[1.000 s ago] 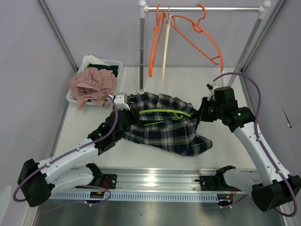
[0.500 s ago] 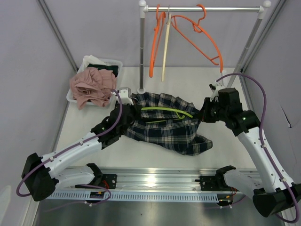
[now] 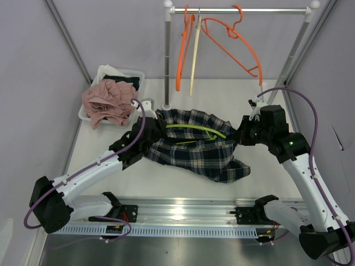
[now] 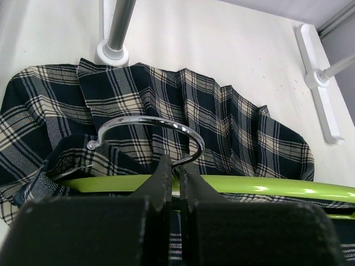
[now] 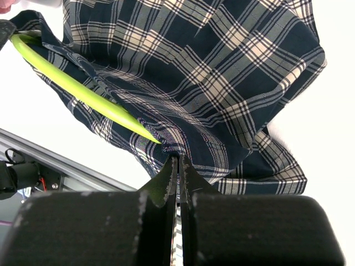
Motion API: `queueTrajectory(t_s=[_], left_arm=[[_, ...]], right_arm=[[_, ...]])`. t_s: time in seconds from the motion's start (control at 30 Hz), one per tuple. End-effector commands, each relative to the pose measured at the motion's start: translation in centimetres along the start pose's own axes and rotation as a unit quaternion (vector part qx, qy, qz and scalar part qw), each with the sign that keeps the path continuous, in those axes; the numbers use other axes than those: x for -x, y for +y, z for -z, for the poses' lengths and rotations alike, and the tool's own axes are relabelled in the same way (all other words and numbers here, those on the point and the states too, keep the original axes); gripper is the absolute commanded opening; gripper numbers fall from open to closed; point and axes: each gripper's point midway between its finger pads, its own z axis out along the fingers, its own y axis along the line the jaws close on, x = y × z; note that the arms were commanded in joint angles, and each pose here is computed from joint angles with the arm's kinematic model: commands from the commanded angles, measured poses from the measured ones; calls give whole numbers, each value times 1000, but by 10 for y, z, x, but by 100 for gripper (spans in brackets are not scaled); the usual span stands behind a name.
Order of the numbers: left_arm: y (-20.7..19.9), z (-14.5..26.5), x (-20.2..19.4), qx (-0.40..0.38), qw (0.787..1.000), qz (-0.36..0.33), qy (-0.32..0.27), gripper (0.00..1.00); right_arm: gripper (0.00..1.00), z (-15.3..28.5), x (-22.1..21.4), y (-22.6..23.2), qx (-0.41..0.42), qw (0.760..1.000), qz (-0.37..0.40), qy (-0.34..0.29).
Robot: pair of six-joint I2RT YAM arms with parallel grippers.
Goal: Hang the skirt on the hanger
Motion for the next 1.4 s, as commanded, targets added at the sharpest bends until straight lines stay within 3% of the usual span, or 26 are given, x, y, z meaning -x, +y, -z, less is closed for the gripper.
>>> queueTrajectory(t_s=[0.0, 0.73, 1.2, 1.37], left_arm=[[70, 1, 0, 132, 987, -93, 11, 0], [89, -3, -37, 150, 985, -85, 25, 0], [30, 4, -57, 91, 989, -118, 22, 0], [15, 6, -67, 76, 989, -126, 25, 0]], right_arm=[[0, 19, 24, -9, -29, 998, 20, -58], [0, 45, 72, 40, 62, 992, 36, -103], [0, 19, 64, 76, 114, 990, 48, -67], [0, -1, 54, 76, 98, 993, 51, -47]])
